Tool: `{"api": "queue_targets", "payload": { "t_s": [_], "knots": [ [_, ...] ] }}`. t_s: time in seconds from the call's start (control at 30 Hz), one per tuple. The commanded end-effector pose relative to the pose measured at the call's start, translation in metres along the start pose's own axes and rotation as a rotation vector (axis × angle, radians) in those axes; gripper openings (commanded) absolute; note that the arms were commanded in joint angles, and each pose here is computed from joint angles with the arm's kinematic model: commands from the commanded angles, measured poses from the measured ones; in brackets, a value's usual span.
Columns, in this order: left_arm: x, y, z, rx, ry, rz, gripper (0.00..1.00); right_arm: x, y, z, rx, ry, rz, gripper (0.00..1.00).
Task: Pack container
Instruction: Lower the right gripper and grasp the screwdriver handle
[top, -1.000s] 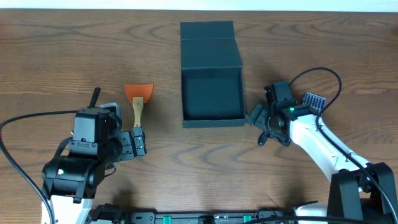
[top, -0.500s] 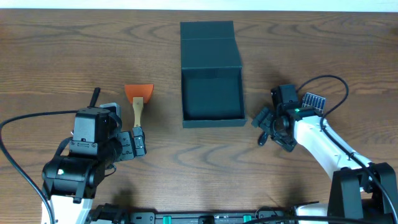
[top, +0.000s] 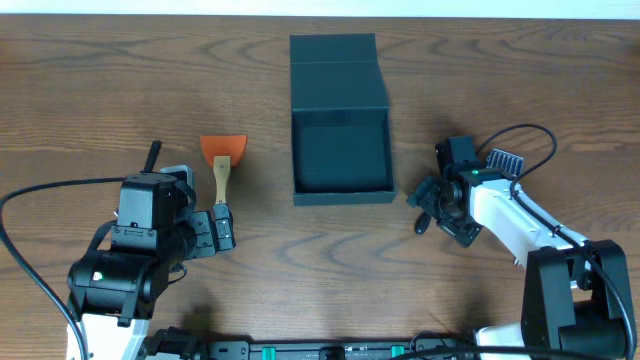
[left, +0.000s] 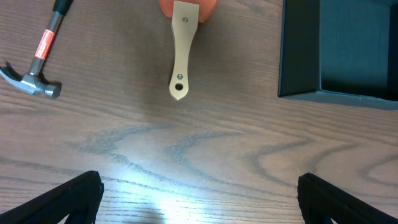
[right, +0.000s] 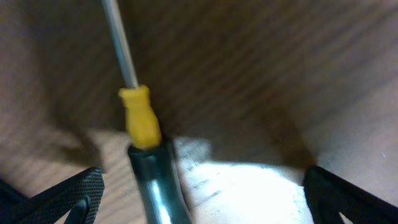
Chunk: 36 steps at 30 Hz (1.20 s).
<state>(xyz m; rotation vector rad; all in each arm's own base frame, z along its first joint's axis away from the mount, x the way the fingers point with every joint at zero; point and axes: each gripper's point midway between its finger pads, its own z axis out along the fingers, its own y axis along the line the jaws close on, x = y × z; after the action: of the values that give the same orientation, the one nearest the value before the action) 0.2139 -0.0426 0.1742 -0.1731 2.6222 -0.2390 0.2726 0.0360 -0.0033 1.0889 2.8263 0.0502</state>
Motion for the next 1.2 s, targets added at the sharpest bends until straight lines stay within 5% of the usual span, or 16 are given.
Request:
{"api": "queue_targets", "payload": {
  "t_s": [0.0,0.37,0.6,0.83,1.03,1.17],
  "knots": [
    [-0.0078,0.0008,-0.0074,-0.009,-0.031,0.016,0.99,0.0082,-0.0093,0.0171,0.044,0.047,0.016,0.99],
    [-0.0078,0.0008,-0.0074,-0.009,-0.031,0.016,0.99,0.0114,-0.0117,0.0206,0.060,0.061,0.001,0.90],
    [-0.0078,0.0008,-0.0074,-0.009,-0.031,0.016,0.99,0.0118,-0.0117,0.0206,0.060,0.062,0.000,0.64],
    [-0.0077,0.0008,-0.0074,-0.009,-0.031,0.016,0.98,0.0141,-0.0105,0.0205,0.053,0.075,0.001,0.55],
    [-0.0075,0.0008,-0.0074,-0.009,-0.030,0.016,0.98,0.0140,-0.0105,0.0205,0.053,0.075,0.001,0.20],
    [-0.0049,0.0017,-0.0072,-0.013,-0.020,0.015,0.98,0.0139,-0.0105,0.0205,0.053,0.074,0.001,0.15]
  ]
}}
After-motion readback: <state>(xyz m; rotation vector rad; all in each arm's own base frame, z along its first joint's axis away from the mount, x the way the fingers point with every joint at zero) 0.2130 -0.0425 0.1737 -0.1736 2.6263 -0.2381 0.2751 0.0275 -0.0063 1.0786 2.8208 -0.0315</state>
